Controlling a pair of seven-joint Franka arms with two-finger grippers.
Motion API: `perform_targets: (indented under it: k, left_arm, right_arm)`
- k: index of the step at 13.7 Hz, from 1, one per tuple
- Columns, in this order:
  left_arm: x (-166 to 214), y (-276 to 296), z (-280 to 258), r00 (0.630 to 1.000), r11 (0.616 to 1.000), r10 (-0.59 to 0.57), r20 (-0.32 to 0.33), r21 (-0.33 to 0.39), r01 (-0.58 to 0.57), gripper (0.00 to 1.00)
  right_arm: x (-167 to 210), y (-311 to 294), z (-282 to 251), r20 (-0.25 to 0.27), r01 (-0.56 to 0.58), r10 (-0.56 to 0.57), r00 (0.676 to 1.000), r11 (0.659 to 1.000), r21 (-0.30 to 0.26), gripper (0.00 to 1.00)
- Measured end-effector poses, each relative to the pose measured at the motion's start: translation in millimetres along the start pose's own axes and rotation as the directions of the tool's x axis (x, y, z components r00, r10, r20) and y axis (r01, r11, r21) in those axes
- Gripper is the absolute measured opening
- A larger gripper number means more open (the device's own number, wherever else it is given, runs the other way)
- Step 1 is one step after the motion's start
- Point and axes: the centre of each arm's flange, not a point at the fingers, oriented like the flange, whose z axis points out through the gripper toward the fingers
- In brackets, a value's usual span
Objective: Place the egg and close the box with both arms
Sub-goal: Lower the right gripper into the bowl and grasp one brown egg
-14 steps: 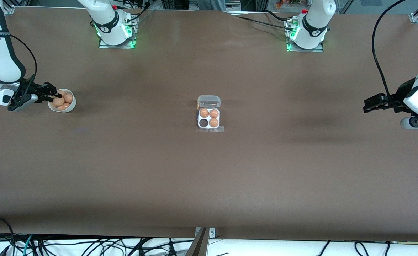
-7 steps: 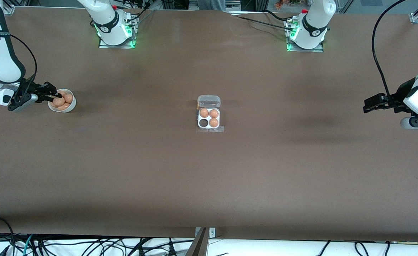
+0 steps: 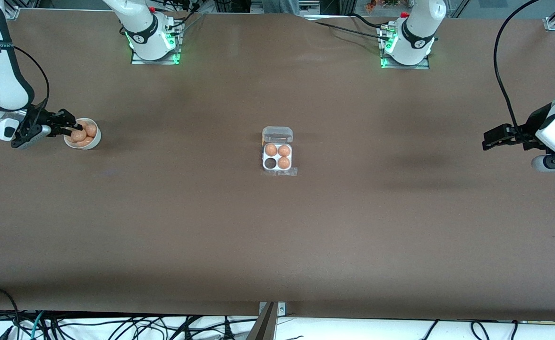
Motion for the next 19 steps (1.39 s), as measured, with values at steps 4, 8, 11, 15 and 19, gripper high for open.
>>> perform_targets:
  k: [4,8,11,15,19]
  left_arm:
    - [0,0,0,1.000,1.000,0.000,0.000,0.000,0.000,1.00]
    - [0,0,0,1.000,1.000,-0.001,0.000,0.000,0.001,1.00]
    - [0,0,0,1.000,1.000,-0.001,0.000,0.000,0.001,1.00]
    - [0,-1,0,1.000,1.000,-0.001,0.000,0.000,0.001,1.00]
    - [0,-1,0,1.000,1.000,-0.001,0.000,0.000,0.001,1.00]
  right_arm:
    - [9,-4,0,0.005,0.019,-0.019,1.000,1.000,0.007,0.43]
    - [14,-6,1,0.012,0.028,-0.028,1.000,0.999,0.016,0.43]
    - [14,-6,1,0.014,0.028,-0.028,1.000,0.999,0.019,0.43]
    - [17,-4,-1,0.015,0.030,-0.030,0.999,0.999,0.019,0.43]
    - [34,-2,-19,0.017,0.047,-0.047,0.999,0.998,0.042,0.43]
